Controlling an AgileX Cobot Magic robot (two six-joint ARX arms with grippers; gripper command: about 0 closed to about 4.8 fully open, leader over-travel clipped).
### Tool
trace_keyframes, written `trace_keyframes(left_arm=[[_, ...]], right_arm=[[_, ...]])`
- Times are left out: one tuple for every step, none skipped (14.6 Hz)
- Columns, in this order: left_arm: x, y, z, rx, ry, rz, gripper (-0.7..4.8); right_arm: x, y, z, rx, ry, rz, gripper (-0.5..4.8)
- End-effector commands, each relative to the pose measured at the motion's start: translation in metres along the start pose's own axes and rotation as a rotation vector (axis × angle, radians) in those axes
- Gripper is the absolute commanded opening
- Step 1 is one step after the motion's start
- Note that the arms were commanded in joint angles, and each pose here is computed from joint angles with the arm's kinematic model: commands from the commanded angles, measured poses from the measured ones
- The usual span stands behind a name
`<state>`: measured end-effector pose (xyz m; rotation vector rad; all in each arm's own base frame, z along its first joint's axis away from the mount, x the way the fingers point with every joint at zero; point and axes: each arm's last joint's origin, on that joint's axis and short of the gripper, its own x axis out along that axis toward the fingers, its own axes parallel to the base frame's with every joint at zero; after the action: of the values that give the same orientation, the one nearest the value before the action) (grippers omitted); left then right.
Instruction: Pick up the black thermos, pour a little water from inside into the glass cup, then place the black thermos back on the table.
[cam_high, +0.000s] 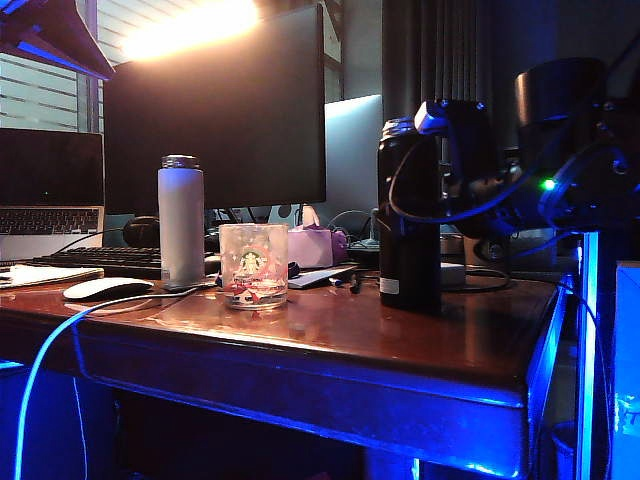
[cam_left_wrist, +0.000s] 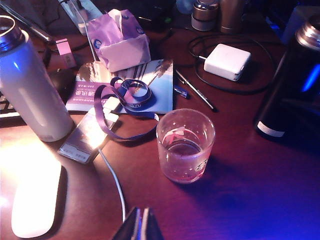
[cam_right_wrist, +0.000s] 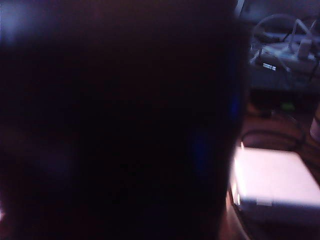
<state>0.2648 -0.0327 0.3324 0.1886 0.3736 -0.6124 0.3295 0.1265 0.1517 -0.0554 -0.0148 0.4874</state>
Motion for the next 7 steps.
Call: trace_keyframes(left_arm=[[-0.0011,-0.0003,0.0033,0.011,-0.019,-0.003,0.28],[-0.0011,-0.0003,0.0033,0.011,-0.019,-0.003,0.28],[-0.0011,-0.0003,0.0033,0.011,-0.019,-0.003,0.28],[-0.0011,-0.0003,0.0033,0.011,-0.019,-0.003,0.28],[-0.0011,-0.0003,0.0033,0.011,-0.019,-0.003,0.28],[-0.0011,-0.0003,0.0033,0.011,-0.019,-0.003,0.28],[-0.0011,-0.0003,0.0033,0.011,-0.019,-0.003,0.28]], right_arm=[[0.0024,-0.0003,0.0055,0.000,-0.031,-0.004,4.79],[0.0025,-0.0003,0.0056,0.000,-0.031,-0.004,4.79],[0.0025,-0.0003,0.0053,0.000,-0.030,-0.004,4.79],[0.0026,-0.0003,0.0049,0.000,-0.029,-0.004,4.58],[0.0026,-0.0003,0.0048,-0.001,-0.028,-0.004,4.51],[0.0027,-0.0003,0.0050,-0.001,-0.029,-0.004,4.06],[0.0030,-0.0004,0.0055,-0.005,-0.032,-0.004,3.71]])
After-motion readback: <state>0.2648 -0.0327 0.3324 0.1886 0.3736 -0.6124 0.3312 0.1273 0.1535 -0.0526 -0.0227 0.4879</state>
